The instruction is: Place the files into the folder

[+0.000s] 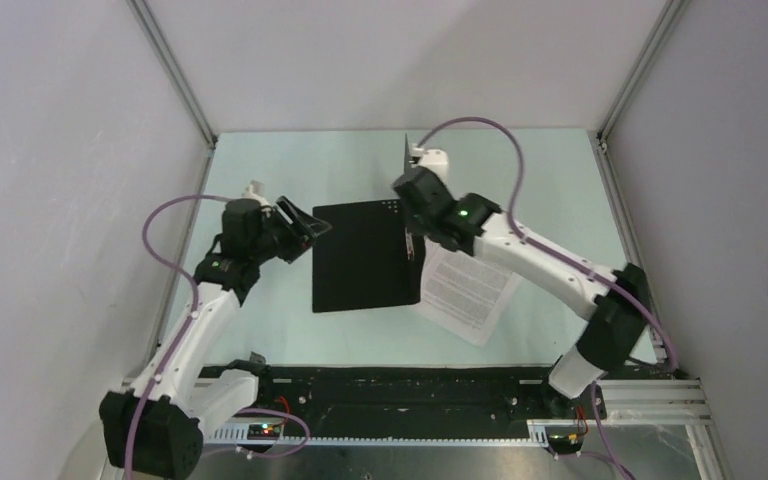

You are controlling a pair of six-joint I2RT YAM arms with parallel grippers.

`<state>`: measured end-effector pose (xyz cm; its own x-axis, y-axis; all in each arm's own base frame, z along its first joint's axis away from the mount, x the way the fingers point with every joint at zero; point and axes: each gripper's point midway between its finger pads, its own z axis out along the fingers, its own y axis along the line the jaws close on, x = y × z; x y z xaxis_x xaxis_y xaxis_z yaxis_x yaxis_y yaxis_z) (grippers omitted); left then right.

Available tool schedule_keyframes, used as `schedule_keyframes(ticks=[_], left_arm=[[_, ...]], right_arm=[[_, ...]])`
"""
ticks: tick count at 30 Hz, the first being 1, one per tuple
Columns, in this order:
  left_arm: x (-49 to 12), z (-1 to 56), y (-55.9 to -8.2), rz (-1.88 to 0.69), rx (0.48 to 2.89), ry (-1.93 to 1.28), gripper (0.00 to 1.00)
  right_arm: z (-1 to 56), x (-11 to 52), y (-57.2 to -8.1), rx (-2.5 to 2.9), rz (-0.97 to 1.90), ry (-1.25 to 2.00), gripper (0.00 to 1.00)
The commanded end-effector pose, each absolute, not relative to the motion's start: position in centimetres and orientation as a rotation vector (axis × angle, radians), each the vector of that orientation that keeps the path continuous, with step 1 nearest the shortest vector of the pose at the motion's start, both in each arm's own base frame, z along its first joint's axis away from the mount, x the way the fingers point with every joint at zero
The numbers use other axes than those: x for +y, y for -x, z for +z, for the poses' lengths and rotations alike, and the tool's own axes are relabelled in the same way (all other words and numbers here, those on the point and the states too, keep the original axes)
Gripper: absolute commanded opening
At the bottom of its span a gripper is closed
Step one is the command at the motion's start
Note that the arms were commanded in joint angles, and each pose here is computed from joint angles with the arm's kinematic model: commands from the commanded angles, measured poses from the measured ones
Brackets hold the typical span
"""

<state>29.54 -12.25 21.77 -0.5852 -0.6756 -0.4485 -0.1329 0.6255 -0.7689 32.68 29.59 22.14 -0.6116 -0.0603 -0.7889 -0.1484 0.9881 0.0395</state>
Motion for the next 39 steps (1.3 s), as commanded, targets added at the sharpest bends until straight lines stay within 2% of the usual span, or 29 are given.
schedule_keyframes(ticks=[1,6,13,15,22,30,32,33,34,35,39], left_arm=[[-12.3,18.8,-30.4,-0.797,2.122,0.657,0.63],[-12.3,16.1,-30.7,-0.761,2.175,0.693,0.63],[-12.3,16.0,-31.4,-0.734,2.186,0.667,0.64],[-12.1,15.3,-31.3,-0.714,2.201,0.669,0.64],[-10.4,11.2,-30.0,-0.613,2.27,0.733,0.63],[-8.1,7.3,-27.9,-0.483,2.27,0.898,0.59],[-7.6,6.2,-27.4,-0.452,2.277,0.943,0.56],[-7.3,5.5,-27.0,-0.43,2.281,0.971,0.55],[-7.2,5.2,-26.9,-0.424,2.279,0.984,0.52],[-6.9,4.6,-26.4,-0.402,2.28,1.008,0.52],[-6.5,3.5,-25.8,-0.391,2.265,1.046,0.5]], right_arm=[[22.7,31.3,-31.5,2.249,0.637,-0.083,0.0],[21.0,30.7,-30.2,2.231,0.954,-0.209,0.0],[25.9,33.5,-29.5,2.106,1.204,-0.118,0.0],[24.9,34.2,-29.4,2.149,1.21,-0.096,0.0],[16.9,35.5,-27.1,2.328,1.134,-0.13,0.0],[5.4,31.7,-25.3,2.582,0.955,-0.148,0.02],[3.8,30.0,-25.4,2.636,0.865,-0.151,0.19],[3.5,29.4,-25.6,2.641,0.837,-0.157,0.32],[3.4,28.6,-25.9,2.643,0.807,-0.158,0.37],[3.5,28.2,-26.2,2.641,0.782,-0.164,0.47],[4.5,26.0,-27.8,2.63,0.642,-0.164,0.65]])
